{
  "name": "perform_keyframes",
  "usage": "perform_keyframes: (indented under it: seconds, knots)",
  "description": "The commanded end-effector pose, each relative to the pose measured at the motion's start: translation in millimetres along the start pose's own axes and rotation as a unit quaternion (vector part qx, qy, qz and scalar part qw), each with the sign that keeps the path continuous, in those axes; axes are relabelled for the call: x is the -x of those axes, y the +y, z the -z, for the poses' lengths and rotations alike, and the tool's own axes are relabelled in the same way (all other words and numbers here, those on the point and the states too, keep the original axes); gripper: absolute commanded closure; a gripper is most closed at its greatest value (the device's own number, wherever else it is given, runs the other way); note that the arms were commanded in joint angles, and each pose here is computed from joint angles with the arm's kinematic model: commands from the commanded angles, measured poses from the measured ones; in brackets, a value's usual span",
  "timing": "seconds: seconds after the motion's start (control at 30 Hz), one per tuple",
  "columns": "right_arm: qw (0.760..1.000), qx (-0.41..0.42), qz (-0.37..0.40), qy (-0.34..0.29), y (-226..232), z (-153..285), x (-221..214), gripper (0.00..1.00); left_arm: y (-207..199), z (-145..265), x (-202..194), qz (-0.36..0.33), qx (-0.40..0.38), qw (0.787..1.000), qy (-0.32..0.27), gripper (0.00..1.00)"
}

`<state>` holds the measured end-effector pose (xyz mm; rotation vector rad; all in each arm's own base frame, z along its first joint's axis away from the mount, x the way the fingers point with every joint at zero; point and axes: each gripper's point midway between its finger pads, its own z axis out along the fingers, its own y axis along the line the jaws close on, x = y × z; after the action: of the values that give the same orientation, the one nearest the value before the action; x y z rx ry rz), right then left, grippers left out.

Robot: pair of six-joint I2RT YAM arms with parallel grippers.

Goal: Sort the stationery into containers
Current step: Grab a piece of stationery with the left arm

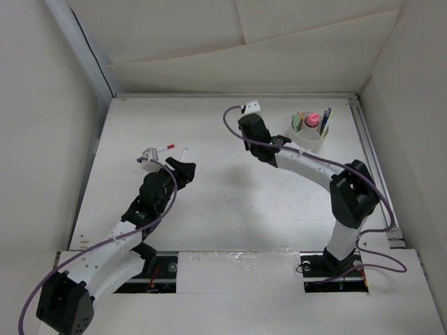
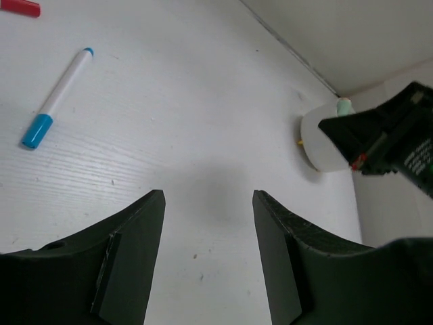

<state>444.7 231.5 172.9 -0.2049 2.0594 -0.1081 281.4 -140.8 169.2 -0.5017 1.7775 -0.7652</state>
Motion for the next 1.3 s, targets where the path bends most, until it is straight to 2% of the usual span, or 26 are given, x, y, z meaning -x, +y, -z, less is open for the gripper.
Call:
perform_keyframes:
  seconds: [0.0,0.17,0.47,0.53,0.57,0.6,0.63,0.7,0.83,0.87,0.9,1.0,1.03,1.1,1.13,1.17,1.23,1.27]
  knots:
    - [0.996,0.073,-0.035,-0.032,31.5,29.6,8.7,1.0,-13.1,-7.5,23.8,-0.008,0.014,1.0,-0.024,0.49]
    - [0.991,0.124,-0.029,-0.046,49.8,63.4,1.7,1.0,-11.4,-19.7,36.1,-0.025,0.058,0.997,-0.038,0.49]
    - [0.987,0.144,-0.026,-0.063,47.0,80.9,1.7,1.0,34.5,-53.4,24.7,-0.063,0.196,0.978,-0.033,0.53]
    - [0.986,0.15,-0.028,-0.066,47.3,83.7,2.7,1.0,41.3,-58.3,24.5,-0.069,0.216,0.974,-0.029,0.59]
    - [0.986,0.153,-0.031,-0.066,45.8,80.8,0.9,1.0,40.9,-58.5,24.5,-0.064,0.216,0.974,-0.03,0.76]
    - [0.984,0.161,-0.032,-0.069,48.8,80.4,-0.9,1.0,40.6,-58.1,20.6,-0.057,0.214,0.975,-0.022,0.84]
    - [0.981,0.178,-0.03,-0.066,54.6,82.6,-1.9,1.0,42.5,-58.0,12.1,-0.055,0.206,0.977,-0.009,0.9]
    - [0.979,0.194,-0.023,-0.053,65.4,77.1,-9.2,1.0,25.7,-49.2,20.8,-0.022,0.165,0.985,-0.038,0.97]
    - [0.975,0.219,-0.016,-0.041,90.6,72.0,-15.9,1.0,4.8,-14.4,44.0,0.015,0.099,0.991,-0.086,0.98]
    - [0.972,0.233,-0.011,-0.036,100.8,73.4,-19.4,0.99,3.1,-7.4,47.8,0.019,0.092,0.991,-0.092,0.95]
    - [0.969,0.244,-0.011,-0.031,109.6,74.1,-21.9,0.95,-7.7,5.5,61.4,0.03,0.069,0.991,-0.11,0.94]
    - [0.958,0.285,-0.017,-0.009,143.7,68.8,-28.8,0.72,-13.5,27.2,72.5,0.04,0.05,0.99,-0.127,0.89]
    - [0.955,0.294,-0.021,-0.006,161.1,61.2,-27.1,0.59,-15.9,31.9,76.2,0.043,0.043,0.989,-0.132,0.87]
    - [0.95,0.31,-0.023,0.0,185.2,58.8,-29.1,0.46,-16.7,40.6,82.7,0.039,0.038,0.988,-0.142,0.84]
    - [0.947,0.319,-0.033,-0.012,198.6,59.9,-13.0,0.42,-20.6,48.0,88.6,0.045,0.027,0.987,-0.152,0.82]
    - [0.947,0.319,-0.037,0.006,213.7,48.3,-27.5,0.37,-19.8,51.8,91.9,0.042,0.027,0.986,-0.158,0.79]
    - [0.95,0.308,-0.042,0.019,227.9,37.7,-33.6,0.35,-25.4,60.3,96.6,0.048,0.01,0.985,-0.164,0.73]
    - [0.947,0.317,-0.052,0.008,242.9,40.1,-16.7,0.34,-24.1,60.8,92.5,0.043,0.005,0.986,-0.159,0.65]
